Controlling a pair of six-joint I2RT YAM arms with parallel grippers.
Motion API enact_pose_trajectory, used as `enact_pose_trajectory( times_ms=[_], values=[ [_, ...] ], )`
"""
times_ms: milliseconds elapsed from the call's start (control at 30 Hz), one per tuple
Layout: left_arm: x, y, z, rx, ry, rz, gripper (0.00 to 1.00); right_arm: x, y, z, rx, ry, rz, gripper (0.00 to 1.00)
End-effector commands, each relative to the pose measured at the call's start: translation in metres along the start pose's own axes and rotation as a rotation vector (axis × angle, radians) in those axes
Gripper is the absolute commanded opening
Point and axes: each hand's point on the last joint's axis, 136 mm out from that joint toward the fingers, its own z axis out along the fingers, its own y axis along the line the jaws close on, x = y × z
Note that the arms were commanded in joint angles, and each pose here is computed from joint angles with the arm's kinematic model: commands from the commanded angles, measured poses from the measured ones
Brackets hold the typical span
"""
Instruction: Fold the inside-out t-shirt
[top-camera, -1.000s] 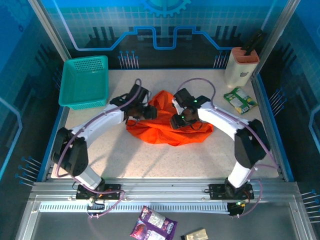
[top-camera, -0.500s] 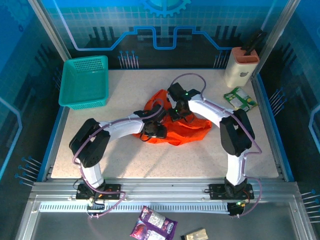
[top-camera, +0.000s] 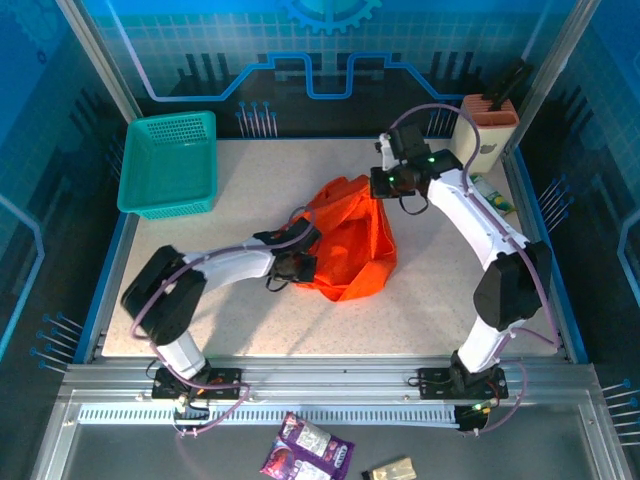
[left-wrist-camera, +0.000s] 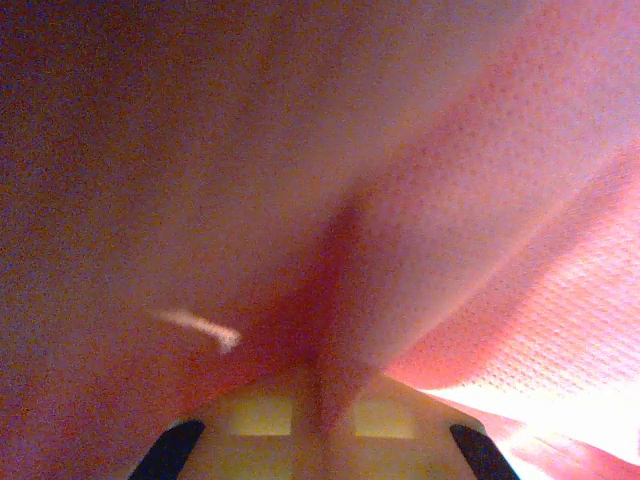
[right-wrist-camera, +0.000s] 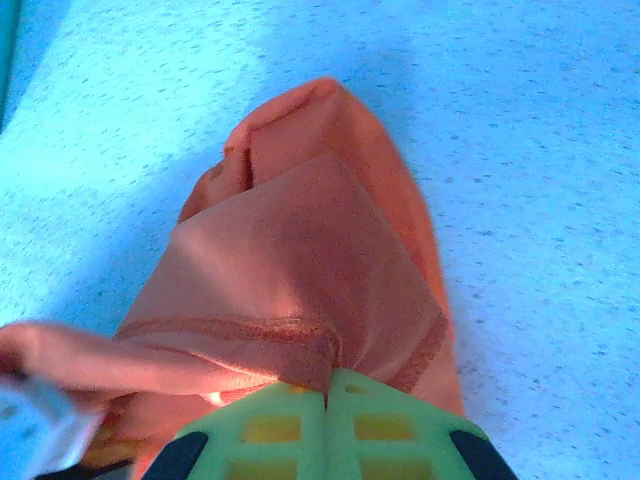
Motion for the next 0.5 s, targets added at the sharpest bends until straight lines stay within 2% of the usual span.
enact_pose_trajectory(
  times_ms=[0, 133, 267, 367, 467],
  values=[
    [0.009, 0.007, -0.027, 0.038, -0.021, 0.05, 0.0, 0.0, -0.02, 0.0, 0.011, 0.029, 0.068, 0.0],
    [0.03, 0.027, -0.044, 0.066, 0.015, 0.006, 0.0, 0.008, -0.041, 0.029, 0.067, 0.084, 0.077, 0.0],
    [0.036, 0.056, -0.054, 0.026, 0.024, -0.09, 0.0, 0.026, -0.052, 0.059, 0.089, 0.165, 0.098, 0.0],
    [0.018, 0.055, -0.07, 0.037, -0.026, -0.102, 0.13, 0.034, -0.045, 0.059, 0.074, 0.171, 0.105, 0.17],
    [-0.007, 0.028, -0.091, 0.117, -0.084, -0.068, 0.24, 0.039, -0.039, 0.043, 0.058, 0.152, 0.113, 0.33]
  ],
)
